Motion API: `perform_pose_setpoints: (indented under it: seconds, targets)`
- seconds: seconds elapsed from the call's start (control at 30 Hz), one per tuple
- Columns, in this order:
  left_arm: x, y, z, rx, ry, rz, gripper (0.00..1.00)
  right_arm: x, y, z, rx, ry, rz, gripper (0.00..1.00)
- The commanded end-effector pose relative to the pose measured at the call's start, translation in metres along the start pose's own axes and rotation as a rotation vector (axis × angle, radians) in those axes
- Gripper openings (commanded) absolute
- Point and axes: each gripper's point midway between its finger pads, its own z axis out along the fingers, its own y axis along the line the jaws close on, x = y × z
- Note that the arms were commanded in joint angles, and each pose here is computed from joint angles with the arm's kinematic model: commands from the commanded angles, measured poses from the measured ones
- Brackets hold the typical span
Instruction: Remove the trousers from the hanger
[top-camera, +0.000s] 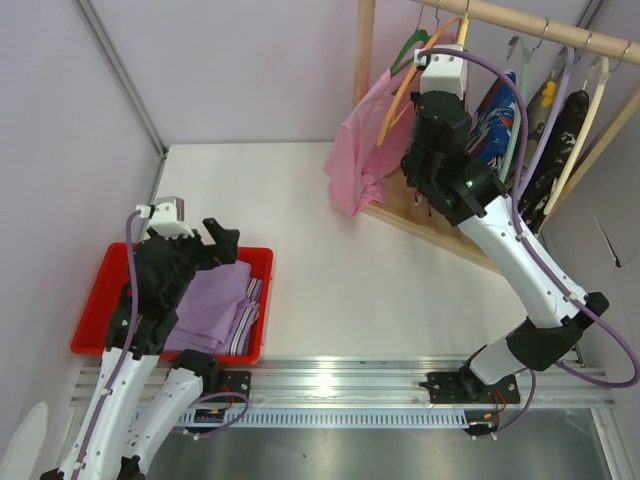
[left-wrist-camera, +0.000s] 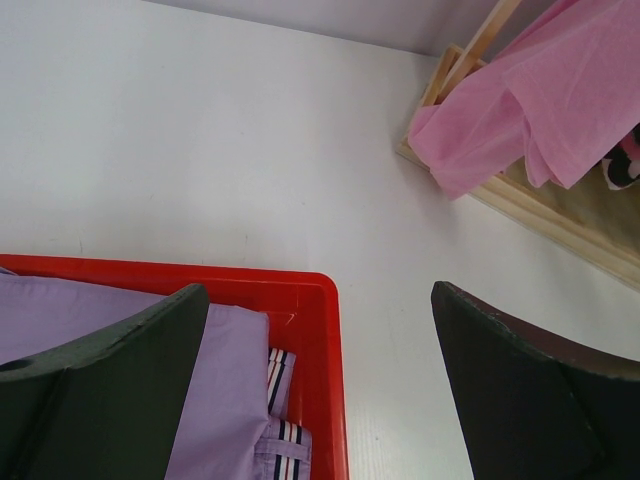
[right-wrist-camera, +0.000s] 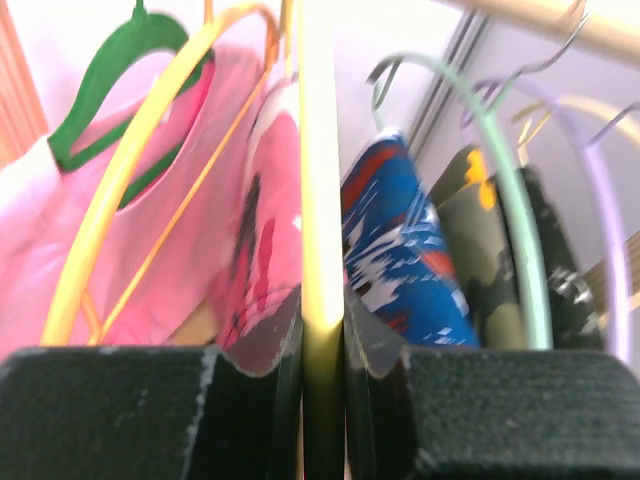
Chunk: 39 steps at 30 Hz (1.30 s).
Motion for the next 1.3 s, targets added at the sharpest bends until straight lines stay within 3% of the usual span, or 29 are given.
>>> perform_pose_setpoints:
  seconds: [0.0,0.3,0.67,0.9,1.27]
  targets:
    - [-0.012,-0.013,-0.001,0.065,-0.035,0.033,1.00,-0.079,-0.054,-0.024,0.046,-0.170,0.290,0.00]
    - [-0.026,-0.036,-0.007,0.185,-0.054,0.056,1.00,-0.087,-0.068,-0.055,-0.035,-0.197,0.345,0.00]
    - [-0.063,-0.107,-0.026,0.544,-0.082,0.080,1.00,-0.039,-0.085,-0.086,-0.131,-0.140,0.393,0.00]
    - [-0.076,-0.151,-0.023,0.711,-0.032,0.083,0.99,-0.032,-0.099,-0.103,-0.225,-0.165,0.454,0.00]
    - [-0.130,-0.216,-0.014,0.802,-0.051,0.046,0.99,-0.020,-0.094,-0.124,-0.413,-0.172,0.429,0.00]
